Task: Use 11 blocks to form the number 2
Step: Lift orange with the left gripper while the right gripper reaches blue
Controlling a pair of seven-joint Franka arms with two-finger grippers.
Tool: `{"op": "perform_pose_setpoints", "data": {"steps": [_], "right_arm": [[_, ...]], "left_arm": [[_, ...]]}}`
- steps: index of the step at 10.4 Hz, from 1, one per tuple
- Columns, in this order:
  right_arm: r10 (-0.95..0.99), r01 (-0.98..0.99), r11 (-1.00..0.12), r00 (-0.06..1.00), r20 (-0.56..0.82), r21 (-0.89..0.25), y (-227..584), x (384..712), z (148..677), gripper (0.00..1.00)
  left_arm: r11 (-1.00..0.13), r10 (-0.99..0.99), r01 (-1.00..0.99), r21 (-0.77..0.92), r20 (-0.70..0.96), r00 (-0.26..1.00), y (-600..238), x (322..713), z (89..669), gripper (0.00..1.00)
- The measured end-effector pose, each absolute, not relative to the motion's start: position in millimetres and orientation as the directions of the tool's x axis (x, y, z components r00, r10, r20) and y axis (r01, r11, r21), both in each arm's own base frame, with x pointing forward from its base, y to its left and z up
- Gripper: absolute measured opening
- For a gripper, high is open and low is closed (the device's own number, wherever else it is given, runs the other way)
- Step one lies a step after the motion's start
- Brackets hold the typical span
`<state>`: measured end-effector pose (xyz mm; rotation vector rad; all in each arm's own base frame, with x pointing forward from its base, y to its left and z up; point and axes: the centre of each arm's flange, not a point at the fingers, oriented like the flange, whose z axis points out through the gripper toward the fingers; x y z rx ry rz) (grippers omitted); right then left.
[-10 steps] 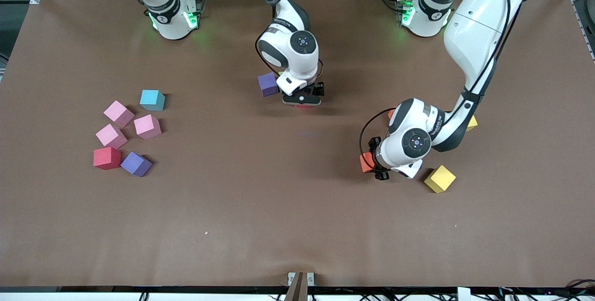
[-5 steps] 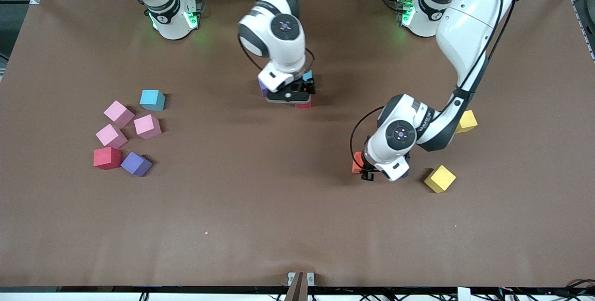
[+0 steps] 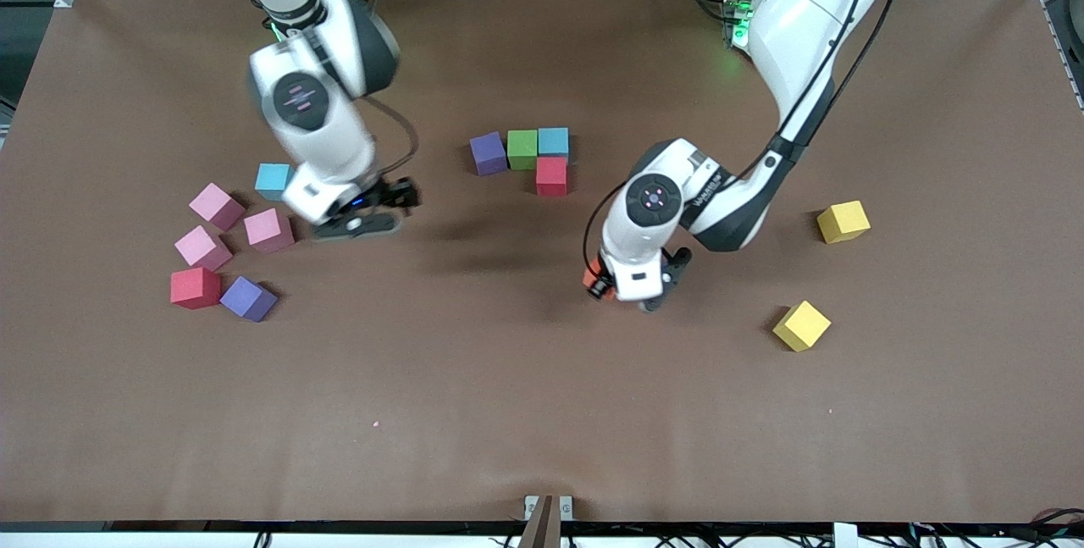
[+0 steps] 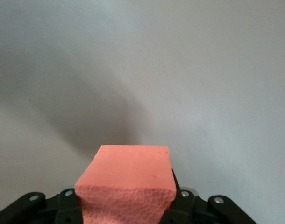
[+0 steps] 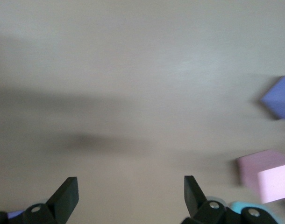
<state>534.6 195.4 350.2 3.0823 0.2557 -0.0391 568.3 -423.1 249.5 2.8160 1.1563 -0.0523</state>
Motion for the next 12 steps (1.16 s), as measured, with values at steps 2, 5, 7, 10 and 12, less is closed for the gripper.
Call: {"op": "perform_pose_setpoints", "data": {"steps": [2,5,7,10,12], "right_arm": [[0.296,0.295,-0.954,0.955,0.005,0.046,114,569,337,1.00],[0.531,0.530,-0.846,0.847,0.008,0.052,38,612,318,1.00],[0.664,0.662,-0.747,0.748,0.009,0.058,-13,637,309,1.00],[0.732,0.732,-0.681,0.681,-0.006,0.010,-67,655,261,1.00],[0.731,0.731,-0.682,0.683,-0.004,-0.023,-68,657,224,1.00]], "left_arm": [[-0.864,0.486,0.492,0.104,-0.076,0.871,-449,547,253,0.59],[-0.975,0.188,0.195,0.108,-0.070,0.980,-499,497,242,0.59],[-0.994,0.050,0.055,0.093,-0.059,0.997,-517,475,230,0.59],[-0.998,-0.011,-0.007,0.060,-0.055,0.998,-519,467,208,0.59],[-0.999,-0.028,-0.025,0.049,-0.061,0.998,-518,463,201,0.59]]}}
